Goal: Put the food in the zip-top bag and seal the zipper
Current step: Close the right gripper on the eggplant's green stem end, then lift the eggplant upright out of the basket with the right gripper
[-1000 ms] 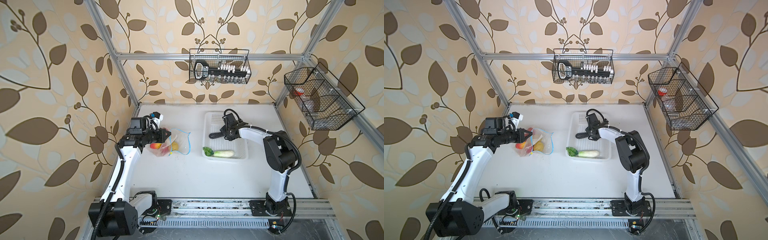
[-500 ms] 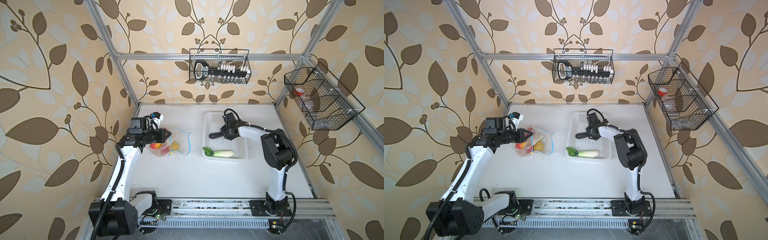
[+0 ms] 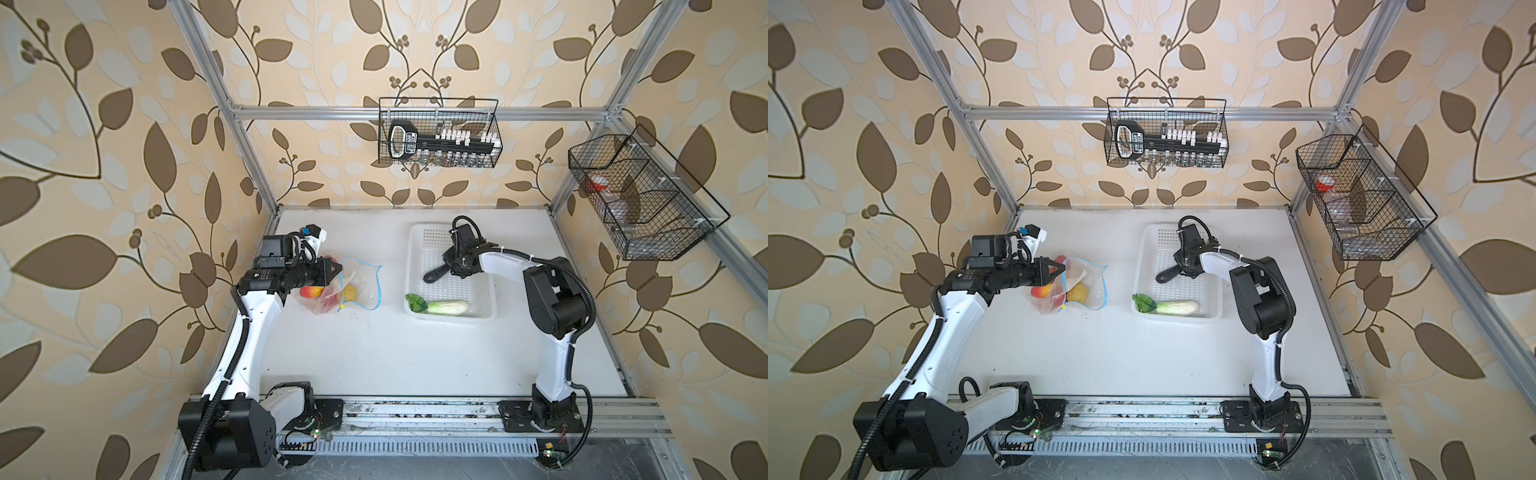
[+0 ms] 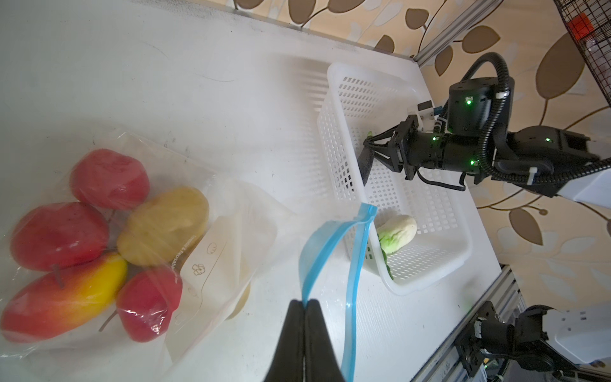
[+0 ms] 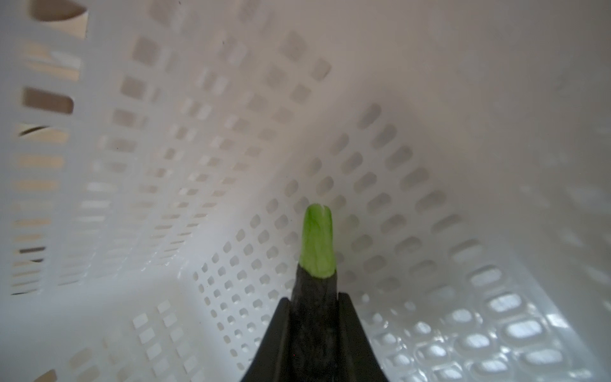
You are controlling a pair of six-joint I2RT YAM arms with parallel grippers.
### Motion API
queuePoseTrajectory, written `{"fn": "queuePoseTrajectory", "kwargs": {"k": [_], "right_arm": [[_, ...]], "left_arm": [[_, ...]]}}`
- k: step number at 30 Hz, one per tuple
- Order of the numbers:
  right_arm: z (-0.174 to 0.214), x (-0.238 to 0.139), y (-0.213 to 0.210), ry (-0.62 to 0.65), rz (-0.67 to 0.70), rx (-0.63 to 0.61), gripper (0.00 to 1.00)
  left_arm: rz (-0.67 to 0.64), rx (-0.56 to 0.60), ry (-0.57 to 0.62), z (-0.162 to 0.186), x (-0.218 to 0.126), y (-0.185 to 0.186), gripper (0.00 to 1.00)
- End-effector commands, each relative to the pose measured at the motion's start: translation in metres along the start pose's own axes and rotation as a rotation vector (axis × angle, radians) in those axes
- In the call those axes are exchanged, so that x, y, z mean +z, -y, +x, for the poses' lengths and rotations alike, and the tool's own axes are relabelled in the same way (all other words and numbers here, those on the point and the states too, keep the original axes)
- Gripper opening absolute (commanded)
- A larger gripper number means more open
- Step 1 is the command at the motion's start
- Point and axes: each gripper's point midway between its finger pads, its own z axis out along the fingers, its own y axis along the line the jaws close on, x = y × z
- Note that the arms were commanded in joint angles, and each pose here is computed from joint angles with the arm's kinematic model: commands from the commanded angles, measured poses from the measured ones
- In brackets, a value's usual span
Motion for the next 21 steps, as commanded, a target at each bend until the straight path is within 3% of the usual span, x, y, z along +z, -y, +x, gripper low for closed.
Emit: {"fn": "queuePoseTrajectory", "kwargs": {"k": [1,6,21], "right_arm": [[0.004,-0.002,0.004,-0.016,-0.008,0.002,0.11],[0.002,-0.012,-0.007,-0.012,-0.072,0.002,0.02],[-0.001,-0.05,-0.012,0.027,-0.214,-0.004,0.04]], "left_arm": [[0.029,-0.003,0.016,-0.004,-0.002,0.004,0.0],[0.025,-0.002,0.023,-0.005,-0.003,0.003,0.0],[0.025,0.005,0.054,-0.006,-0.007,0.006,0.0]]}}
